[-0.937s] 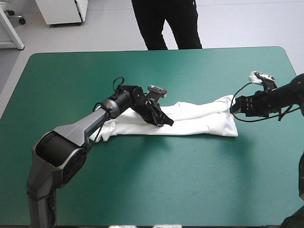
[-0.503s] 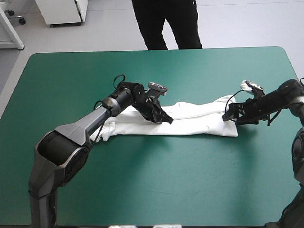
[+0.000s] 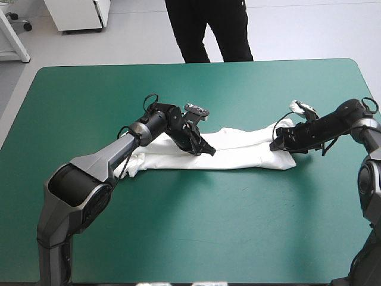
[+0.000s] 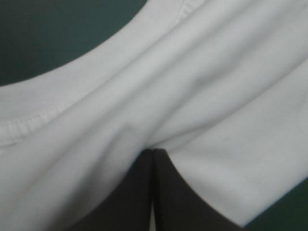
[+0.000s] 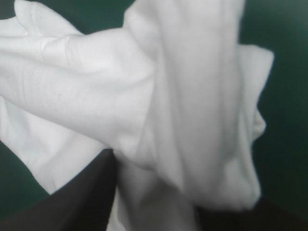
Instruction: Fold the cloth
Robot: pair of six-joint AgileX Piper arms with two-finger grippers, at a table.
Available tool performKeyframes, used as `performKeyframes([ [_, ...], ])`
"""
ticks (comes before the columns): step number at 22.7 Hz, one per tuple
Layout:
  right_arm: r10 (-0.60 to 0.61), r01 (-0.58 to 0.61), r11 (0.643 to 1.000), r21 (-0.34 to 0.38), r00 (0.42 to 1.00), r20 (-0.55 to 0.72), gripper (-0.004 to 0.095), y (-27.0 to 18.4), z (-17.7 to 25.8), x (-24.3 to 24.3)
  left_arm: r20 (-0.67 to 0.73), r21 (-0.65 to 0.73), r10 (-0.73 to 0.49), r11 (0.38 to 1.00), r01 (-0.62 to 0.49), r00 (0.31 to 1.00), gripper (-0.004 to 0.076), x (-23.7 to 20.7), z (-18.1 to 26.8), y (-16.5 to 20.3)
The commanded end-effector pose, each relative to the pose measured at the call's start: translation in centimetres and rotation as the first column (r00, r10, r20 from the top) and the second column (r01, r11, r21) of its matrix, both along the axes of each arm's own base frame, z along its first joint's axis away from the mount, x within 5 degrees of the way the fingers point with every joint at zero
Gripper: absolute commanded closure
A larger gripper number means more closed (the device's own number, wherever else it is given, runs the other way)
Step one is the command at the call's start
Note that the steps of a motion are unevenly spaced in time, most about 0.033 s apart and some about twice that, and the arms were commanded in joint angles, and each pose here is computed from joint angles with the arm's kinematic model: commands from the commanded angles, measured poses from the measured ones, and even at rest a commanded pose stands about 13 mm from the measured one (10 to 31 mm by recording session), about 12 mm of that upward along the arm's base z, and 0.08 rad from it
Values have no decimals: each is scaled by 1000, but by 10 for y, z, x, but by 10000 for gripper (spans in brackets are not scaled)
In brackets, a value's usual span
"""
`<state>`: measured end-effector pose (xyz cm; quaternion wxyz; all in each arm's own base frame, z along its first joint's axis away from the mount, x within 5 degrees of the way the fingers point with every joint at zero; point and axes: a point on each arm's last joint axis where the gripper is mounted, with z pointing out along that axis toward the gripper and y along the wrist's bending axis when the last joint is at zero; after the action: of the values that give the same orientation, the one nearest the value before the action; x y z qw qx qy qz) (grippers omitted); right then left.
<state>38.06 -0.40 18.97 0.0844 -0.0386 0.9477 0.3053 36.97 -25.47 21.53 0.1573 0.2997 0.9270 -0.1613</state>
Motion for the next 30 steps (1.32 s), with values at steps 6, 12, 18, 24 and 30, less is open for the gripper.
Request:
performKeyframes([
  [6,63,-63,997,45,998,5,921,10,15,0,25,-58,22,998,-21,999,733,2,14,-5],
  [12,47,-67,995,78,971,232,921,14,102,9,20,-48,18,999,-17,1000,733,2,12,-4],
  [18,30,-66,993,98,942,335,921,17,141,0,9,-65,24,998,-23,1000,733,2,13,-5],
  [24,24,-64,992,108,941,338,921,18,142,0,48,-49,21,999,-18,999,733,0,24,-2],
  [30,9,-73,983,169,935,354,921,24,147,1,157,53,30,998,-39,987,733,-13,71,22],
])
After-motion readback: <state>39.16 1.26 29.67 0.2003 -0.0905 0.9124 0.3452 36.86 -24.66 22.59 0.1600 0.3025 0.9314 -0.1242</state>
